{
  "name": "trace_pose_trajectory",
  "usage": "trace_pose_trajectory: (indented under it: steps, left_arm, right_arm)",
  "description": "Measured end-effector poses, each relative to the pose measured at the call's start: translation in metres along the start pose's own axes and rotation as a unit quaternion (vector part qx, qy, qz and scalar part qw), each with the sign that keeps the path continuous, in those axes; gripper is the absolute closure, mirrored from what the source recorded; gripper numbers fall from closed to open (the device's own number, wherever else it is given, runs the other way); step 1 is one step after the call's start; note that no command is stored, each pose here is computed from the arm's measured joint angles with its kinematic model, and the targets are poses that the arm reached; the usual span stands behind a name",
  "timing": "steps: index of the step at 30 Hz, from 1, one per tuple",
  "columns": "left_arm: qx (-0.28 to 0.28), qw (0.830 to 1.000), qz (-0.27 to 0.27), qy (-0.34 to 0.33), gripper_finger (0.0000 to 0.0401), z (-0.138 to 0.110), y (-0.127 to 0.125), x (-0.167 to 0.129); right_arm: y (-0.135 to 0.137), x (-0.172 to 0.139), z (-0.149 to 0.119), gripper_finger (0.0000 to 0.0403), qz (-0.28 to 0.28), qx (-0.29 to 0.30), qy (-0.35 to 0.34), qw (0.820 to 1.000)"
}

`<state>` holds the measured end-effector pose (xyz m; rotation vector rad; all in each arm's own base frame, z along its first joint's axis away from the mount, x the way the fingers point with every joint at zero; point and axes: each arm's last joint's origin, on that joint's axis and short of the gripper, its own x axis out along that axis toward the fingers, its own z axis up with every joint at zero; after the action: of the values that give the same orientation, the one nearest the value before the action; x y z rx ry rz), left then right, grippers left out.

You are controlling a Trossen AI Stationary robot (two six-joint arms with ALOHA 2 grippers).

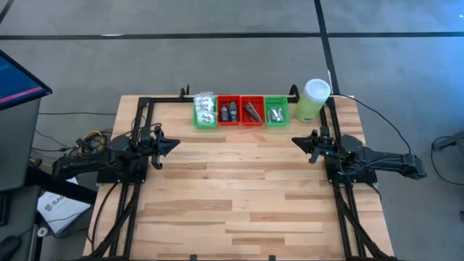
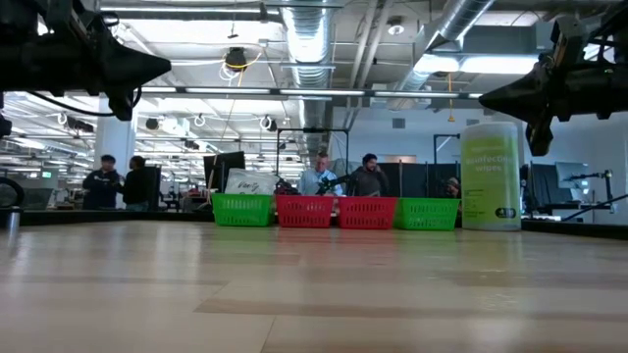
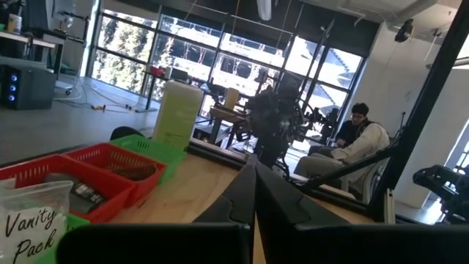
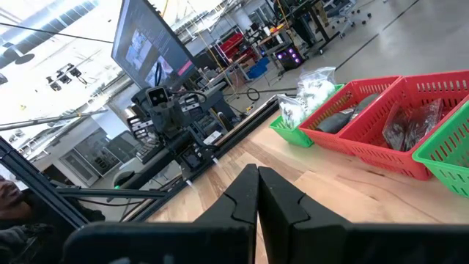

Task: Pick & Place Travel size toiletries
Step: Return to Home Position

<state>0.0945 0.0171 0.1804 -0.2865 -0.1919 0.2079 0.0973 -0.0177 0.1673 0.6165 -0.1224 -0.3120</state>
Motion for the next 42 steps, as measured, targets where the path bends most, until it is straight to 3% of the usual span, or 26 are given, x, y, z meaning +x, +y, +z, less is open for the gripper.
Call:
trace_pose_trajectory:
  steps: [42]
  left_arm:
    - [0.000,1.000,-0.003,-0.011,0.0400,0.0021,-0.0006,-0.0001]
  right_arm:
    - [0.0000,0.0000,-0.0001,0.0403,0.000,0.000,0.000,1.000]
